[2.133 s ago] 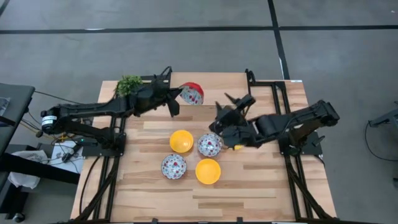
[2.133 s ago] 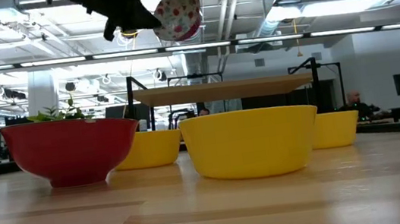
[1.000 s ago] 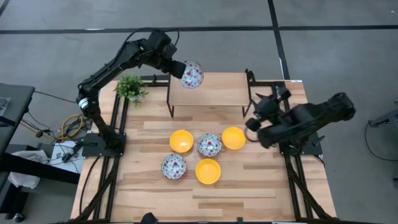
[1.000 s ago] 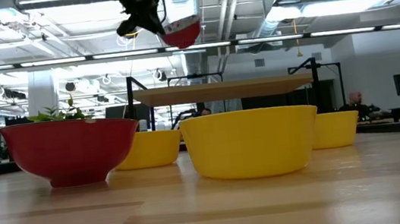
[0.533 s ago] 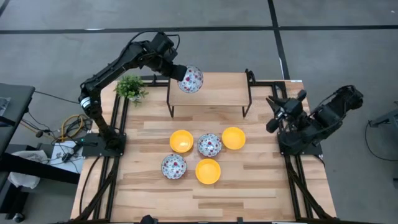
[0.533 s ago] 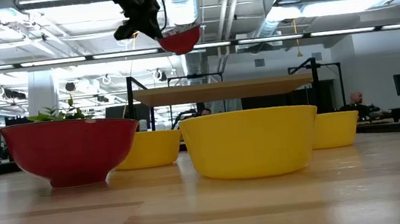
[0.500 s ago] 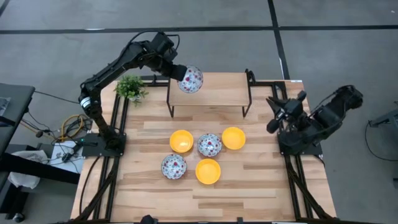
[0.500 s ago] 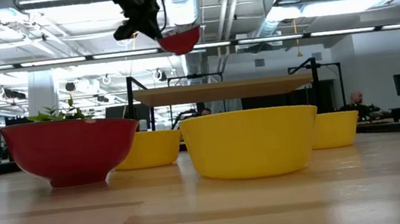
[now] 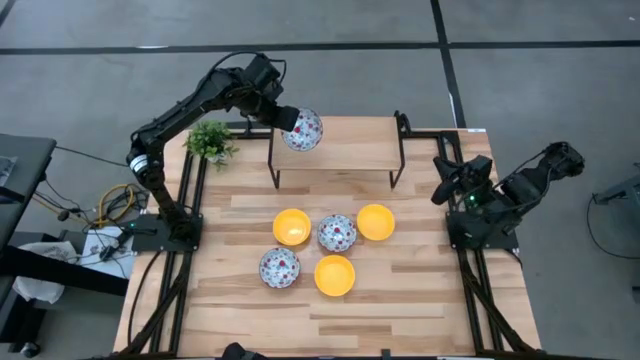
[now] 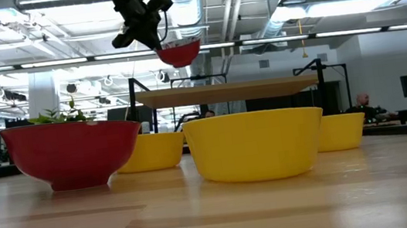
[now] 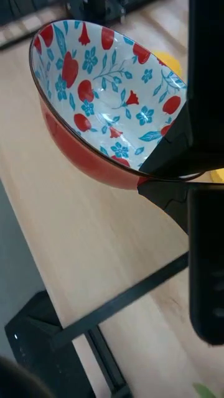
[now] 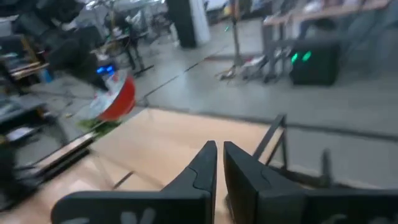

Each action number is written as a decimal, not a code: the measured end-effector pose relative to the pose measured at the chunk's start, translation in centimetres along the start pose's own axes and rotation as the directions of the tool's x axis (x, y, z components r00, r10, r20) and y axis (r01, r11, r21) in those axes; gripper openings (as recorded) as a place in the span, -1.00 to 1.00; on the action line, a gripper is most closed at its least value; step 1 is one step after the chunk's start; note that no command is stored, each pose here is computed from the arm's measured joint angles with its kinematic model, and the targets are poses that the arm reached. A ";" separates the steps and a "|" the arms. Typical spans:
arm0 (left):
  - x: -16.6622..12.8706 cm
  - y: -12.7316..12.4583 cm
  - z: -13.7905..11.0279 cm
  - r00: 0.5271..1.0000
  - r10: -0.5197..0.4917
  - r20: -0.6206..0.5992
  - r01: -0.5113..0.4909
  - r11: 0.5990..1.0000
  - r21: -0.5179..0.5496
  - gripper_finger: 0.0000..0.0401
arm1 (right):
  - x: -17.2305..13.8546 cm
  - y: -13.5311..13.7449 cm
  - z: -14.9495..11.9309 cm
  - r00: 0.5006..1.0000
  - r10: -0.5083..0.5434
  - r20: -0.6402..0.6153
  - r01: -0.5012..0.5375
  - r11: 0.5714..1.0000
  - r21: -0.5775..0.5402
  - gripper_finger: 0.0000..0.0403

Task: Pick & Place Mini bowls
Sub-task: Put the right white bowl on the shelf

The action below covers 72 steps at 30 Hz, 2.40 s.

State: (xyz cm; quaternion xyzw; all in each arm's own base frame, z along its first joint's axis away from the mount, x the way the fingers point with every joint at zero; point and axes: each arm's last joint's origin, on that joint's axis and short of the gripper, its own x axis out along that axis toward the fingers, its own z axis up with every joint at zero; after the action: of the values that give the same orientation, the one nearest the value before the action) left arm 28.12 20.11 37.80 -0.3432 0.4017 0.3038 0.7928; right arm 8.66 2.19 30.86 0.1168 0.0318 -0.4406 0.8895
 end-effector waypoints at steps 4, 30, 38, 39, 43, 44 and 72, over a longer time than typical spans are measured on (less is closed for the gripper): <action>0.0 0.0 0.1 1.000 0.018 0.013 -0.018 1.000 0.023 -0.98 | 0.4 0.2 0.1 0.999 -0.032 0.005 0.032 0.998 -0.047 -0.86; 3.9 3.7 1.6 0.985 -0.085 -0.151 0.048 0.971 -0.235 -0.97 | 4.4 0.6 0.9 0.831 0.556 -0.030 -0.532 0.776 -0.339 -0.90; 3.3 4.2 1.3 0.982 -0.066 -0.175 0.010 0.953 -0.304 -0.97 | 5.5 0.3 -1.0 0.814 0.581 -0.016 -0.558 0.774 -0.299 -0.92; 3.3 4.2 1.3 0.982 -0.066 -0.174 0.009 0.951 -0.310 -0.97 | 5.6 0.3 -1.0 0.816 0.578 -0.016 -0.556 0.776 -0.298 -0.92; 3.3 4.2 1.3 0.982 -0.066 -0.174 0.003 0.940 -0.340 -0.98 | 6.0 0.5 -1.2 0.823 0.567 -0.027 -0.548 0.781 -0.301 -0.92; 3.3 4.2 1.3 0.983 -0.066 -0.174 0.001 0.937 -0.349 -0.98 | 6.0 0.5 -1.3 0.824 0.566 -0.031 -0.548 0.780 -0.301 -0.92; 5.5 3.9 1.4 0.975 -0.043 -0.217 -0.046 0.918 -0.393 -0.98 | 7.1 1.6 -1.7 0.814 0.578 -0.063 -0.570 0.773 -0.280 -0.92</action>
State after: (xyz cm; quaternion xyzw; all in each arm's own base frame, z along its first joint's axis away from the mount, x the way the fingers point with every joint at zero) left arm 28.45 24.58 32.62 -0.5275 0.4181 0.3391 0.6572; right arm 14.35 -1.98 28.33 -0.0145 0.0459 -0.1405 0.9889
